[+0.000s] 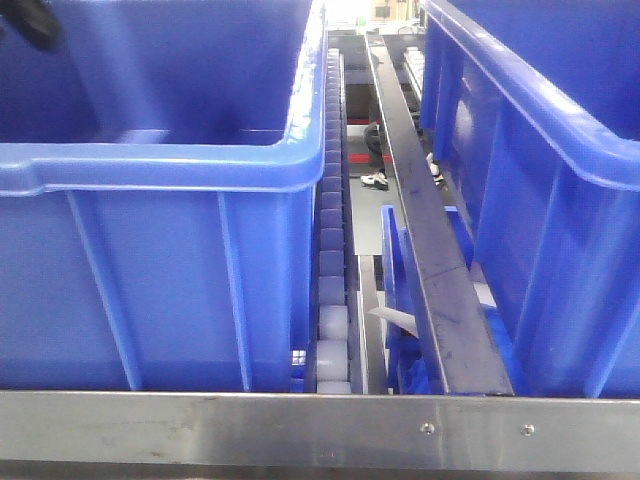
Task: Pick and sort blue part to right shelf
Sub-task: 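Lower the left gripper into the bin and open it to release the part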
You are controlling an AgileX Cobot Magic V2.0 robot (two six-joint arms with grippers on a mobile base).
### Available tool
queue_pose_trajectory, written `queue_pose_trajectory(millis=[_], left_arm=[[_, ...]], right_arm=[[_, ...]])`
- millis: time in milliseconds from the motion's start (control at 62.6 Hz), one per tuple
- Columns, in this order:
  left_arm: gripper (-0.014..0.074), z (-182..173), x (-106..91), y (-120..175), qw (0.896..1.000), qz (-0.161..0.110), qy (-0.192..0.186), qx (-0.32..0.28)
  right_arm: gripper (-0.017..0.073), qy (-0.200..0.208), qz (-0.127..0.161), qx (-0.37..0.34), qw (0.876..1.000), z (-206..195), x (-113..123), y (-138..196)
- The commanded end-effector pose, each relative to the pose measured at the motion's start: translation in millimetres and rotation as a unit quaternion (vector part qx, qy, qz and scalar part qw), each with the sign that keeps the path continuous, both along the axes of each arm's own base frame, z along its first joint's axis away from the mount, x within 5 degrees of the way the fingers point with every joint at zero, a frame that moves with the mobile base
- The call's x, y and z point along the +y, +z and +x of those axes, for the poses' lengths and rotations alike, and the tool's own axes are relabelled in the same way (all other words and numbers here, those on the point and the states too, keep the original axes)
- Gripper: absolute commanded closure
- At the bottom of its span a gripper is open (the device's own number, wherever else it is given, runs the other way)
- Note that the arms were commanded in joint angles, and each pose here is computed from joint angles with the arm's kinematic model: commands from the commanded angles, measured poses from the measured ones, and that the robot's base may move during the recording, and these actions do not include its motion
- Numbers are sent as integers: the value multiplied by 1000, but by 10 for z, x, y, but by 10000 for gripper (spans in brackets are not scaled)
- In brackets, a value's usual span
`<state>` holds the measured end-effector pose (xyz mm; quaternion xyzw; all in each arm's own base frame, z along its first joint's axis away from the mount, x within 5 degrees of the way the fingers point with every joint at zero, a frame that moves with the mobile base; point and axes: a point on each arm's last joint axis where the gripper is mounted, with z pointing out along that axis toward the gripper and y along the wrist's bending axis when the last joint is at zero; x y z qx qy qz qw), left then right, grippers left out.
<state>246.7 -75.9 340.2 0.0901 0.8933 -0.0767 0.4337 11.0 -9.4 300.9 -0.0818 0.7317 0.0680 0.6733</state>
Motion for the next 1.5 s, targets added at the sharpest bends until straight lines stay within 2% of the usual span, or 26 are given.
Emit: queue_pose_trajectory(millis=[0, 112, 256, 367, 495, 623, 767, 894, 1006, 1102, 1262, 1485], left_arm=[[398, -259, 80, 246, 997, -26, -1, -77], [475, -561, 176, 320, 993, -37, -1, -115], [468, -909, 286, 367, 986, -52, -2, -161], [468, -1145, 362, 375, 980, -59, -2, -189], [468, -1380, 438, 363, 974, -66, -2, -218], [468, -1573, 511, 323, 968, -60, -1, -245], [468, -1728, 564, 299, 964, -62, 1, -258], [468, -1818, 596, 284, 965, -59, 3, -254], [468, -1854, 610, 264, 968, -57, 4, -246], [468, -1866, 615, 257, 968, -56, 4, -243], [468, -1865, 614, 260, 968, -57, 4, -244], [468, -1866, 612, 260, 968, -59, 4, -244]], right_arm=[[295, 2, 7, -59, 998, -53, -12, 162], [295, 2, 4, -50, 999, -20, -1, 162], [295, 4, -11, -5, 1000, 170, 70, 170], [295, 4, -11, 37, 999, 384, 150, 240], [295, 0, -7, 92, 996, 705, 267, 402], [295, -9, -7, 137, 991, 1047, 383, 625], [295, -33, -19, 186, 982, 1449, 465, 816], [295, -81, -22, 226, 971, 1830, 408, 868], [295, -128, -20, 253, 959, 2123, 258, 805], [295, -150, -32, 271, 950, 2365, 131, 667], [295, -146, -63, 298, 941, 2748, 63, 344], [295, -133, -73, 335, 930, 3159, 82, -155]])
